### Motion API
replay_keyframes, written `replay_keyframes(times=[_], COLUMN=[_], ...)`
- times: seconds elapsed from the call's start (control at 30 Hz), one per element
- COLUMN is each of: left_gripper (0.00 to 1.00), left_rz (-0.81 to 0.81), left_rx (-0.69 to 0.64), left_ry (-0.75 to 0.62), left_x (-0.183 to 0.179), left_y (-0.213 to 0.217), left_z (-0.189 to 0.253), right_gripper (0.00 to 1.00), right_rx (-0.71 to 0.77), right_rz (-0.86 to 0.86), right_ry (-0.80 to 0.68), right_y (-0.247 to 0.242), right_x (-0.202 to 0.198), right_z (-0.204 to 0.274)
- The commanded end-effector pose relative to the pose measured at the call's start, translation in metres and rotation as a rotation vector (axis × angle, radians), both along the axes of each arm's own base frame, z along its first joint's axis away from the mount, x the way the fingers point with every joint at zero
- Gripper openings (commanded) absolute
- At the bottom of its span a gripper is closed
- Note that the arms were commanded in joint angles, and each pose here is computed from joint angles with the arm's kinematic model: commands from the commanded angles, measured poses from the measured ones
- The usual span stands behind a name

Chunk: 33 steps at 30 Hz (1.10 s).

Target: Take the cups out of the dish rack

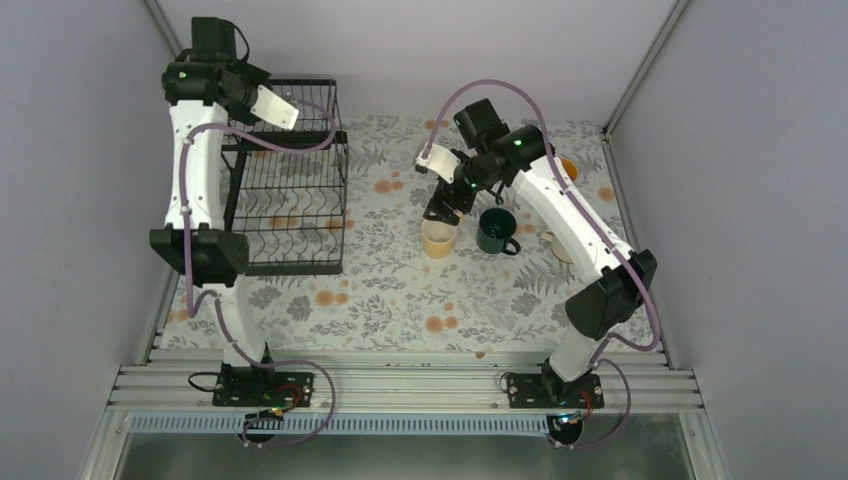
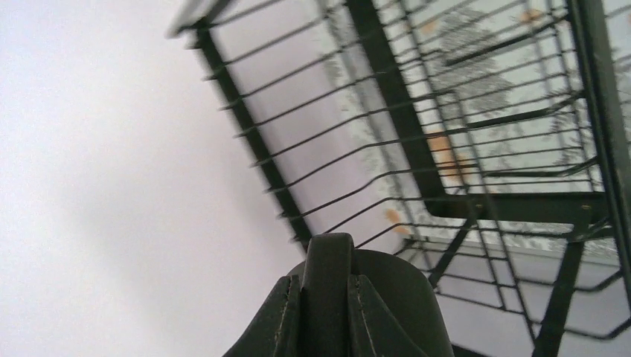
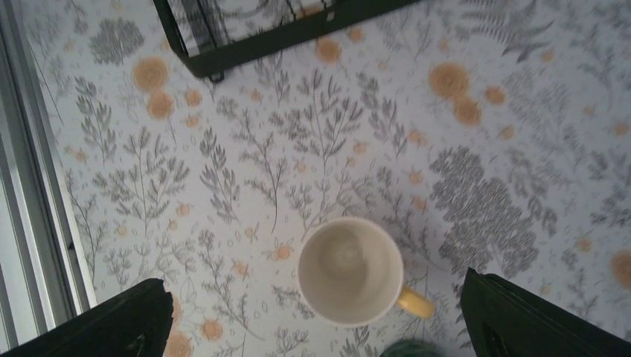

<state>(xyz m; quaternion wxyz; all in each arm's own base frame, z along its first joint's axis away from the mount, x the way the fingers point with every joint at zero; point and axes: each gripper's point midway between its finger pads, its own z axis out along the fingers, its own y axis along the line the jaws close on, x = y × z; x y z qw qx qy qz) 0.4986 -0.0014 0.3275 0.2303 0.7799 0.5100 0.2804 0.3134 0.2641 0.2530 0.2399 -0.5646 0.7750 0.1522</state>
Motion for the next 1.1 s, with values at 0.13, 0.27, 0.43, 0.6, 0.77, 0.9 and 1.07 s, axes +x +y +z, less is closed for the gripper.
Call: replay_keyframes(times=[0.13, 0.27, 0.43, 0.6, 0.77, 0.9, 1.07], left_gripper=[0.02, 0.02, 0.02, 0.02, 0.02, 0.02, 0.02], left_rz=[-0.03, -0.034, -0.049, -0.085, -0.109, -0.099, -0.115], left_rx=[-0.237, -0.42, -0.553, -0.699, -0.806, -0.873, -1.007], left_ry=[-0.286, -0.268, -0.239, -0.264, -0.251, -0.209, -0.127], left_x=[-0.007, -0.008, -0.001, 0.002, 0.003, 0.005, -0.005], left_y=[-0.032, -0.049, -0.063, -0.067, -0.065, -0.055, -0.048], left_z=[0.1, 0.106, 0.101, 0.124, 0.133, 0.126, 0.127], right_gripper=[1.0, 1.0, 1.0, 1.0, 1.0, 1.0, 1.0], right_rx=[0.141, 0.18, 0.258, 0.367, 0.469, 0.554, 0.707], right_rz=[0.003, 0.026, 0.066, 0.115, 0.151, 0.152, 0.199], right_ry=[-0.033, -0.039, -0.062, -0.118, -0.12, -0.128, -0.129], right_y=[0.024, 0.034, 0.052, 0.072, 0.097, 0.113, 0.129], right_x=[0.013, 0.019, 0.028, 0.039, 0.057, 0.074, 0.088], right_z=[0.042, 0.048, 0.06, 0.077, 0.092, 0.099, 0.112])
